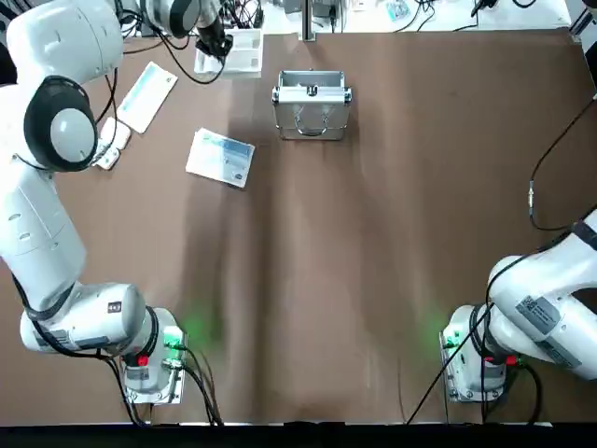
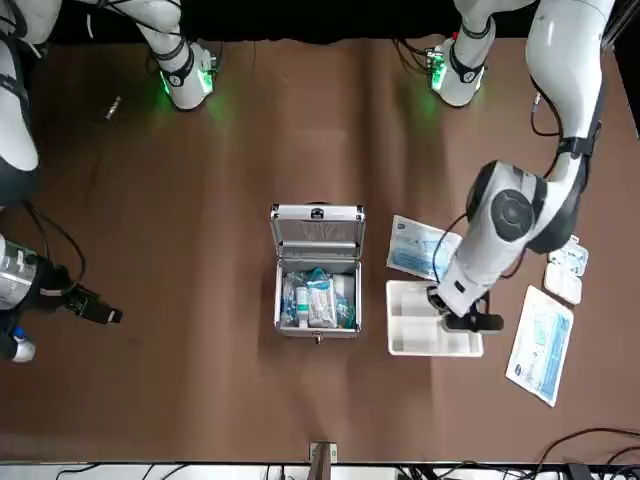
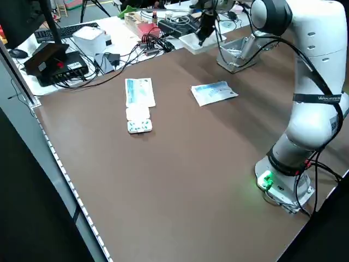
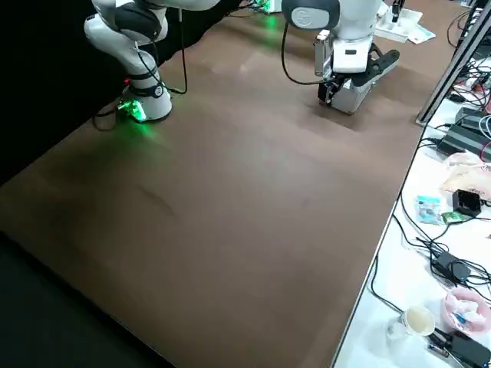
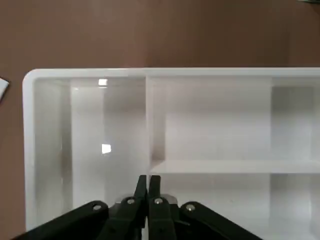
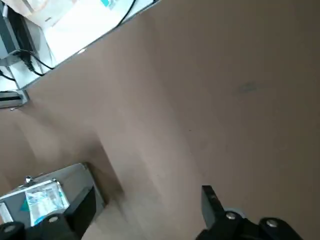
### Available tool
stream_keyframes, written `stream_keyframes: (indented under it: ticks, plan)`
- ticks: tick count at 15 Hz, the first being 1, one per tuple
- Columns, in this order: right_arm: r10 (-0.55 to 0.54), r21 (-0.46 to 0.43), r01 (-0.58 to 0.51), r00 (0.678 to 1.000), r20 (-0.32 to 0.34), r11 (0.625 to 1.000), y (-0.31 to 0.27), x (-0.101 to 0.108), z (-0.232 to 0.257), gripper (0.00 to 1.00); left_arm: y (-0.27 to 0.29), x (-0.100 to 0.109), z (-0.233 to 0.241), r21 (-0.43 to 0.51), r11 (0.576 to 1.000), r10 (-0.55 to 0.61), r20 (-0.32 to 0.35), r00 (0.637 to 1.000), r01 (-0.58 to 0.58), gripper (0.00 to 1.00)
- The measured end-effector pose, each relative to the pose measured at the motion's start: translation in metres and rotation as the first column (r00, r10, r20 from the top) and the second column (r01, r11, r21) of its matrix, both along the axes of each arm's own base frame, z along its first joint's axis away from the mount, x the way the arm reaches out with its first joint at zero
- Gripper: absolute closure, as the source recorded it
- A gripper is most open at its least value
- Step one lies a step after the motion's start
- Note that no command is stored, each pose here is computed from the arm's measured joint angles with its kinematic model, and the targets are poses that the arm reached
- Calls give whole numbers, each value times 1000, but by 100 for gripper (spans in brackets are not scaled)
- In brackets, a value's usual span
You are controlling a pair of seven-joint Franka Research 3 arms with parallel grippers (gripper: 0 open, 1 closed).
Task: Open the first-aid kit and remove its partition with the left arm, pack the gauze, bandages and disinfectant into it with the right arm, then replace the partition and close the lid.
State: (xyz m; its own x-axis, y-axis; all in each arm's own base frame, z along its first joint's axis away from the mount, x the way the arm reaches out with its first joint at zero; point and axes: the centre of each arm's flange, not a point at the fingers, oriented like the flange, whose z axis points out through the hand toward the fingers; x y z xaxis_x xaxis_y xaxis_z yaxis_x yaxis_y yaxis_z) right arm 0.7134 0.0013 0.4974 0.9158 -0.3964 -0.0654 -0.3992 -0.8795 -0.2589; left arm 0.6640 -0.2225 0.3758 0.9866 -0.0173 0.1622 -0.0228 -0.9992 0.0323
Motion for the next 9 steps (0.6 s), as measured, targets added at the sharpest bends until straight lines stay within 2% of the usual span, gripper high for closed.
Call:
stream_keyframes:
  ticks: [3,4,6,9]
  plan:
    - [27,-23,-28,999,-26,999,-6,-6,1,6,-43,-15,18,-40,999,33,-13,999,-34,96]
    - [77,-76,-81,996,-46,994,-6,-12,5,7,-72,-28,26,-61,997,43,-16,999,-44,96]
    - [110,-163,-121,991,-72,979,1,-18,10,11,-103,-43,27,-72,996,52,-22,998,-54,96]
    - [117,-189,-132,989,-87,973,8,-25,20,11,-142,-63,30,-87,994,71,-27,997,-73,96]
